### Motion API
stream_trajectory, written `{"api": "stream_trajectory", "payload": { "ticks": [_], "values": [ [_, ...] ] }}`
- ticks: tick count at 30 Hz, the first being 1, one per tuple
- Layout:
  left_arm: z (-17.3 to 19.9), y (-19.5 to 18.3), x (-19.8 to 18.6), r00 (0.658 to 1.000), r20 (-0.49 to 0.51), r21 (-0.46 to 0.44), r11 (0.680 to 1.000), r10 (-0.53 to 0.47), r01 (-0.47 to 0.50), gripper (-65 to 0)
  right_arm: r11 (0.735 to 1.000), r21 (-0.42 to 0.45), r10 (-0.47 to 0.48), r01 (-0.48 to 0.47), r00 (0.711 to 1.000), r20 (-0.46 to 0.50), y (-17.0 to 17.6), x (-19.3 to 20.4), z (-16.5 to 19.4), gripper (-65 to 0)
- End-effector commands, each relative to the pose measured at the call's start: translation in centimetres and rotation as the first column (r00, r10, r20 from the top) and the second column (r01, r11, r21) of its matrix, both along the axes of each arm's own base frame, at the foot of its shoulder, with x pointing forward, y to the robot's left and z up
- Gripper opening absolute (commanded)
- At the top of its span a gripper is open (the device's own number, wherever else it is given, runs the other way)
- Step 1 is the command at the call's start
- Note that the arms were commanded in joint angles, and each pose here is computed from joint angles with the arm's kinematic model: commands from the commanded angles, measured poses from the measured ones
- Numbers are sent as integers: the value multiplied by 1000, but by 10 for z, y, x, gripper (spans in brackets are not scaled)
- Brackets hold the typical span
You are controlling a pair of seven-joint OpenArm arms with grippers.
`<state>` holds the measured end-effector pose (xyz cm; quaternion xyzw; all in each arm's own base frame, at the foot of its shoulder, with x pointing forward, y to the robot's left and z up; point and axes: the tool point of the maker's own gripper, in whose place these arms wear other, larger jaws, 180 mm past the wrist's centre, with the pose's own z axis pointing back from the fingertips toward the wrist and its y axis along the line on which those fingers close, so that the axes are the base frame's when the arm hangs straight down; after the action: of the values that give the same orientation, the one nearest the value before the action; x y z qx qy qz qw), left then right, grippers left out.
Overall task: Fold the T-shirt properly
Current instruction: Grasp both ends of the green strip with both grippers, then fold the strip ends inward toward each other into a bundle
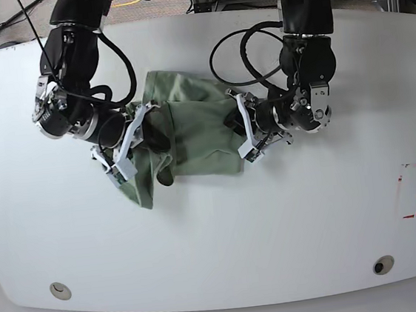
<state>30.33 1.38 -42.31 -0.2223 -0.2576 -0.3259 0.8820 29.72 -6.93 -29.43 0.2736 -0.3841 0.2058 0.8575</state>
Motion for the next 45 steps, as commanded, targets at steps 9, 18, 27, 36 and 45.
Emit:
{"api": "stream_trajectory", "payload": {
  "ticks": [9, 18, 27, 36, 45],
  "values": [
    [-17, 10, -15, 997, -72, 96, 995, -16, 23, -511, 980, 168, 112, -110, 994, 0, 58, 18, -14, -614],
    [-15, 10, -13, 998, -67, 94, 995, -14, 20, -511, 972, 169, 170, -164, 985, -19, 73, 14, -26, -184],
    [14, 25, 13, 994, 37, 29, 994, 104, -105, -511, 966, 151, 195, -209, 975, 102, 78, 12, 9, -105],
    [51, 60, 36, 963, 167, 14, 977, 210, -215, -511, 977, 82, 177, -195, 967, 184, 55, 1, 30, -105],
    [69, 104, 41, 941, 252, 90, 963, 226, -255, -511, 992, 38, 110, -116, 984, 140, 18, -1, 14, -105]
  ]
}}
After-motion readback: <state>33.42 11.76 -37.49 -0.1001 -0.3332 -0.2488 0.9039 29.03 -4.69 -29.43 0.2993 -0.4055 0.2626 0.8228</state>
